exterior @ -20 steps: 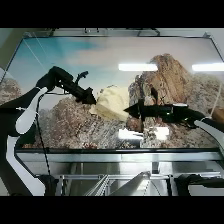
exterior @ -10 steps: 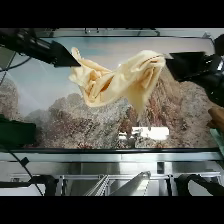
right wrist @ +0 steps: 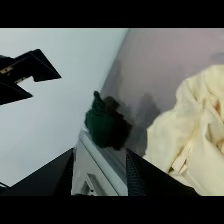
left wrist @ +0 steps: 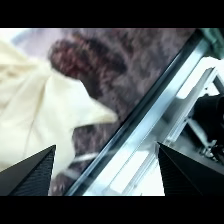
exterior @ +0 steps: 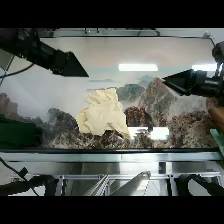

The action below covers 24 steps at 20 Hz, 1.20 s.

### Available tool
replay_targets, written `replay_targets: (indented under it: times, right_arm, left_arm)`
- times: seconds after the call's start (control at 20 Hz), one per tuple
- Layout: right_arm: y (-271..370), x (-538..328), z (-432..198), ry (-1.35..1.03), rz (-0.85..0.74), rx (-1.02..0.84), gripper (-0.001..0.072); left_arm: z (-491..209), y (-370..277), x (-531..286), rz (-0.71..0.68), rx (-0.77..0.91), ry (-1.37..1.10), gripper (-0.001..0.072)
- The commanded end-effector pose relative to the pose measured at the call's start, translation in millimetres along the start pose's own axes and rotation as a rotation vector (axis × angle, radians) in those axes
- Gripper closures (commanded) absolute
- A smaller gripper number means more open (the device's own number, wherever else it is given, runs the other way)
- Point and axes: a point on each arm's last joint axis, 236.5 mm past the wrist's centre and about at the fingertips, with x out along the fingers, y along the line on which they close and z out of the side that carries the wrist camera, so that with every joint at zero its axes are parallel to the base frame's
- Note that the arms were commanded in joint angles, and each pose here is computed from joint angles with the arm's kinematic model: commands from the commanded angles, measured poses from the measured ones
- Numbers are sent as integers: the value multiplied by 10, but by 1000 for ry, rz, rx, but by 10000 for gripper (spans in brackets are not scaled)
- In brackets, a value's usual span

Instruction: Fold the shirts.

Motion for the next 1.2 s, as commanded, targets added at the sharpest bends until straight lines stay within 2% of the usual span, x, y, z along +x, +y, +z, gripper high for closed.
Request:
replay_targets:
  times: [0.0,0.2,0.35,0.6,0.75,1.05,1.1,1.15]
  right_arm:
    - [-438,-26,-217,80,-167,46,350]
    - [-1132,181,-700,176,-339,164,348]
    - [-1488,573,-1358,318,-377,255,346]
    - [-1782,1170,-2157,498,-405,350,345]
    - [-1819,1370,-2395,531,-366,405,346]
    - [-1767,1463,-2386,511,-338,425,348]
    - [-1773,1469,-2375,505,-340,426,349]
    - [-1775,1470,-2372,504,-340,424,348]
  left_arm:
    - [-515,527,196,86,-155,128,-8]
    - [-1137,1156,484,68,-396,149,-6]
    - [-1622,1576,795,61,-574,118,10]
    - [-1917,1490,1381,-173,-699,149,12]
    - [-2055,1389,1700,-225,-705,266,12]
    - [-1773,1145,1980,-241,-556,314,13]
    - [-1712,1118,1988,-239,-531,313,105]
    - [-1662,1098,1988,-238,-513,311,351]
